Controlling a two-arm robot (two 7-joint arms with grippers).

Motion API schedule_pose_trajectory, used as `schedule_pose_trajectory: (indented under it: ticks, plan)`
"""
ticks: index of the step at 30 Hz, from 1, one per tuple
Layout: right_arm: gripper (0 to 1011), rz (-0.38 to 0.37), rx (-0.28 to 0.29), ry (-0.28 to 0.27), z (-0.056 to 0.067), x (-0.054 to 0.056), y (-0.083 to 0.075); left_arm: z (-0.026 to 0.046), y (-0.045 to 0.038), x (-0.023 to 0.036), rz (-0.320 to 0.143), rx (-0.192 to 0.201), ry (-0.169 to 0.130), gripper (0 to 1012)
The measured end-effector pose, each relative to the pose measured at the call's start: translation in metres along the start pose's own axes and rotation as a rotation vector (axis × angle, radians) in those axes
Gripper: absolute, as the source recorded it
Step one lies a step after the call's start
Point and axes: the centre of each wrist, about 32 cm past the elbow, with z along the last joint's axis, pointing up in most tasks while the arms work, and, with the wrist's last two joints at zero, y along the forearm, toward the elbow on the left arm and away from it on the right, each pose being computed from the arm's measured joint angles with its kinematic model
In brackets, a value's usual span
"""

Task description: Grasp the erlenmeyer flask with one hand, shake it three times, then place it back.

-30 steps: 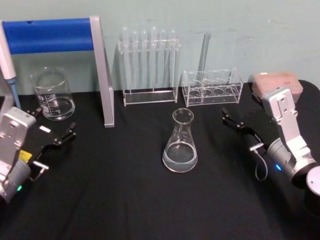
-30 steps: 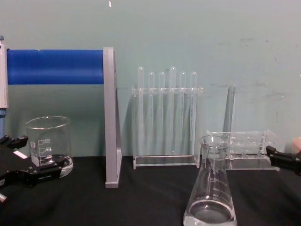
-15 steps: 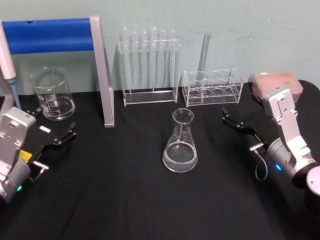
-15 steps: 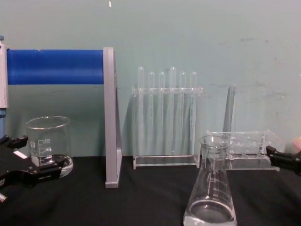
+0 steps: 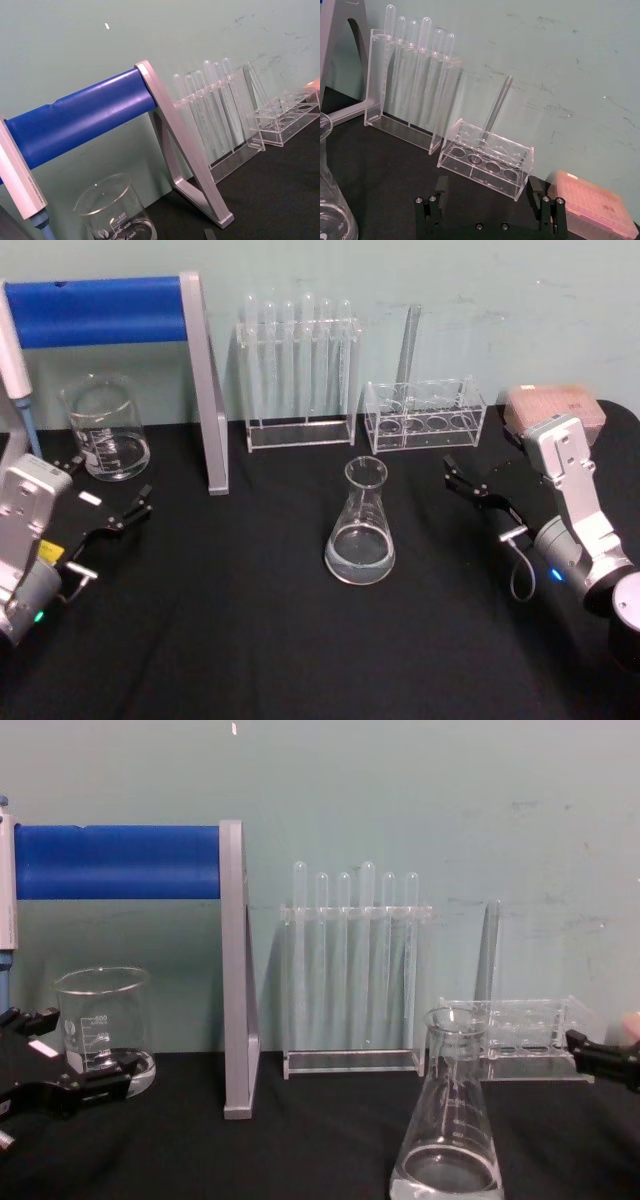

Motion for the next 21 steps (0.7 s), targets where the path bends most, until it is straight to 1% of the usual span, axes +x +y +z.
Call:
schedule_pose_trajectory:
  ticks: [21]
  plan:
    - [1000,0.0,0.0,0.0,0.0,0.0,0.0,0.0,0.0,0.0,0.0,0.0,0.0,1001]
